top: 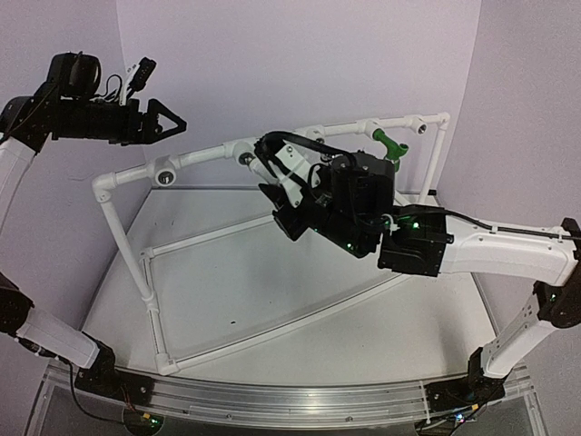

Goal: Install the water faucets

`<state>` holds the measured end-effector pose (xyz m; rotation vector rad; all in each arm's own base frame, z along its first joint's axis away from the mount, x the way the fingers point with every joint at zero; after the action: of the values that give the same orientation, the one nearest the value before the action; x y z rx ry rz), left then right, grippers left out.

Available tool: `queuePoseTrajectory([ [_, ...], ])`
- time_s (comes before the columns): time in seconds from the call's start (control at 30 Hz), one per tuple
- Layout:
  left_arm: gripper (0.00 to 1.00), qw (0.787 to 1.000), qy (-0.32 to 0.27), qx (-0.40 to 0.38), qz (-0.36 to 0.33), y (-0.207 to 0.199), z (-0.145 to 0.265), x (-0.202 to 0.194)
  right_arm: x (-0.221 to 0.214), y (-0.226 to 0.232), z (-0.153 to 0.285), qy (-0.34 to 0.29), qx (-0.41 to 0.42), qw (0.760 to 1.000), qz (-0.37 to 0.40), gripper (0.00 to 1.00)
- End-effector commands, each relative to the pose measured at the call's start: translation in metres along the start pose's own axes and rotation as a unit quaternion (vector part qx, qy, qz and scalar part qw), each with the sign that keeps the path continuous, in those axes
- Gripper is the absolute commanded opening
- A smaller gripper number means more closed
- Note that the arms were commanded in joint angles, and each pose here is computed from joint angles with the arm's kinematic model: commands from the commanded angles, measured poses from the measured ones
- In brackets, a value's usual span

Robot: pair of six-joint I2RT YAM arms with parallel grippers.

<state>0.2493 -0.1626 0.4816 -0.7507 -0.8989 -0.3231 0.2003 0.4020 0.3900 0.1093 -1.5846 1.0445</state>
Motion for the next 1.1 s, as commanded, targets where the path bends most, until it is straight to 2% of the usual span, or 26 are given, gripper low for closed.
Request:
queuePoseTrajectory([
  [0.0, 0.92, 1.0, 0.002, 0.023, -0.016, 0.007, -0.002, -0.003, 0.013, 0.001, -0.014, 0.006, -0.03, 0.996, -0.08, 0.0],
  [0.23, 0.91, 0.998, 0.036, 0.042, -0.013, 0.018, -0.012, -0.013, 0.006, 0.015, -0.027, 0.041, -0.067, 0.991, -0.104, 0.0],
  [0.47, 0.95, 0.993, 0.109, -0.035, -0.018, 0.008, -0.027, -0.032, -0.008, 0.014, -0.033, 0.061, -0.082, 0.99, -0.097, 0.0],
  [0.6, 0.94, 0.991, 0.12, -0.061, -0.012, 0.007, -0.036, -0.034, -0.018, 0.002, -0.038, 0.07, -0.095, 0.988, -0.102, 0.0],
  [0.93, 0.78, 0.986, 0.16, -0.022, -0.039, 0.03, -0.08, -0.04, -0.029, -0.02, -0.019, 0.069, -0.089, 0.985, -0.127, 0.0],
  [1.07, 0.63, 0.985, 0.164, -0.033, -0.034, 0.027, -0.09, -0.04, -0.026, -0.029, -0.01, 0.063, -0.091, 0.986, -0.123, 0.0],
])
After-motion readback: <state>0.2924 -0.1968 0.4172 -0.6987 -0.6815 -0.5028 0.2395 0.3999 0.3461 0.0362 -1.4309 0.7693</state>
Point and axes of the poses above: each gripper's point midway between its finger pads, its own z axis back along the fingers, its own y axis along the line the jaws close on, x = y × z, the point moved 5 cm from there along z, back along the fingers, and after that the axes turned 10 degrees about z, right-handed, at the moved point
